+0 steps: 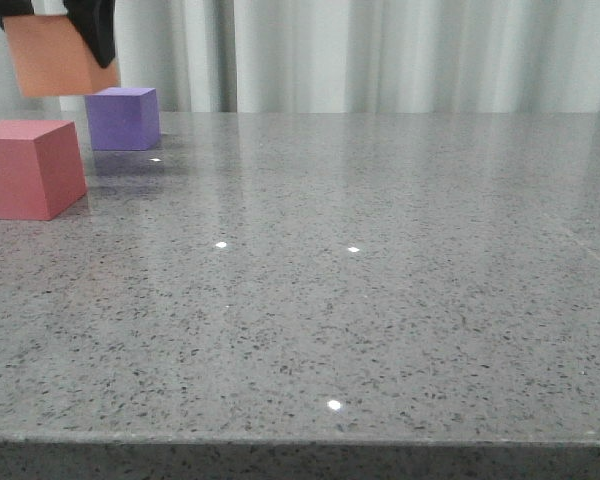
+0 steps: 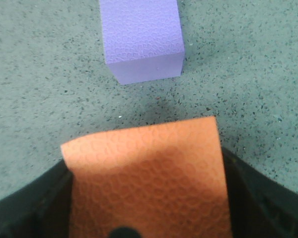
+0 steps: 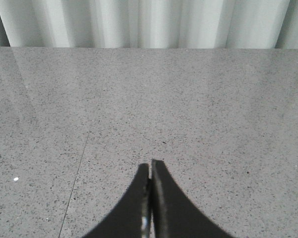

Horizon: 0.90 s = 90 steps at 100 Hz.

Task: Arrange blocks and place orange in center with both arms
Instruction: 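Carry the orange cube with the left gripper beside the purple cube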

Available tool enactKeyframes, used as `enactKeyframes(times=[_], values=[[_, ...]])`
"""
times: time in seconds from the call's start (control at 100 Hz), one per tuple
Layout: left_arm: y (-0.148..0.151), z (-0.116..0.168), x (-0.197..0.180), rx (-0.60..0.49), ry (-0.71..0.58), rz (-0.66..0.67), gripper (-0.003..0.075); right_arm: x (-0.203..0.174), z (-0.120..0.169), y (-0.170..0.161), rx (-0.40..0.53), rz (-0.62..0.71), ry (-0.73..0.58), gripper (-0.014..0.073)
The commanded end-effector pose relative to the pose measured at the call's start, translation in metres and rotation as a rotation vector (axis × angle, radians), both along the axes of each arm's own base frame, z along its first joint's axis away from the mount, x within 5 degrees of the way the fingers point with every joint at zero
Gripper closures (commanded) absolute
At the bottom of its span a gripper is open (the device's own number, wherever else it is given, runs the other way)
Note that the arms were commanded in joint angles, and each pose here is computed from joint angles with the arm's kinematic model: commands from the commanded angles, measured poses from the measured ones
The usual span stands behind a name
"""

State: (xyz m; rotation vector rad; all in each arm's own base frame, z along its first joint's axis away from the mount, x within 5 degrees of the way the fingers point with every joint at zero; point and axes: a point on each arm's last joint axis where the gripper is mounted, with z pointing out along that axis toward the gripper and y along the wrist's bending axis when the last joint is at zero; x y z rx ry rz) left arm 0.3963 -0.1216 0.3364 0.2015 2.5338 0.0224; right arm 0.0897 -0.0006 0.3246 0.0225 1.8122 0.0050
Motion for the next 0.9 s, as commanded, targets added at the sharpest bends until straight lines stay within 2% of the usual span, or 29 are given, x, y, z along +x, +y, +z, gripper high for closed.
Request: enactKeyframes(times=[0.0, 0.29, 0.62, 0.89], values=[[0.004, 0.031, -0.005, -0.07, -0.147, -0.015, 0.0398, 0.0, 0.013, 0.001, -0.014, 0.012, -0.095, 0.0662], [0.002, 0.017, 0.001, -0.05, -0.134, -0.031, 0.0398, 0.0, 0.013, 0.001, -0.014, 0.012, -0.095, 0.0662], [-0.001, -0.012, 0.017, -0.01, -0.086, -0.034, 0.0398, 0.0, 0.013, 0.001, -0.014, 0.012, -0.095, 0.0662], [-0.002, -0.021, 0.022, 0.007, -0.072, -0.036, 0.0398, 0.0, 0.013, 0.001, -0.014, 0.012, -0.095, 0.0662]])
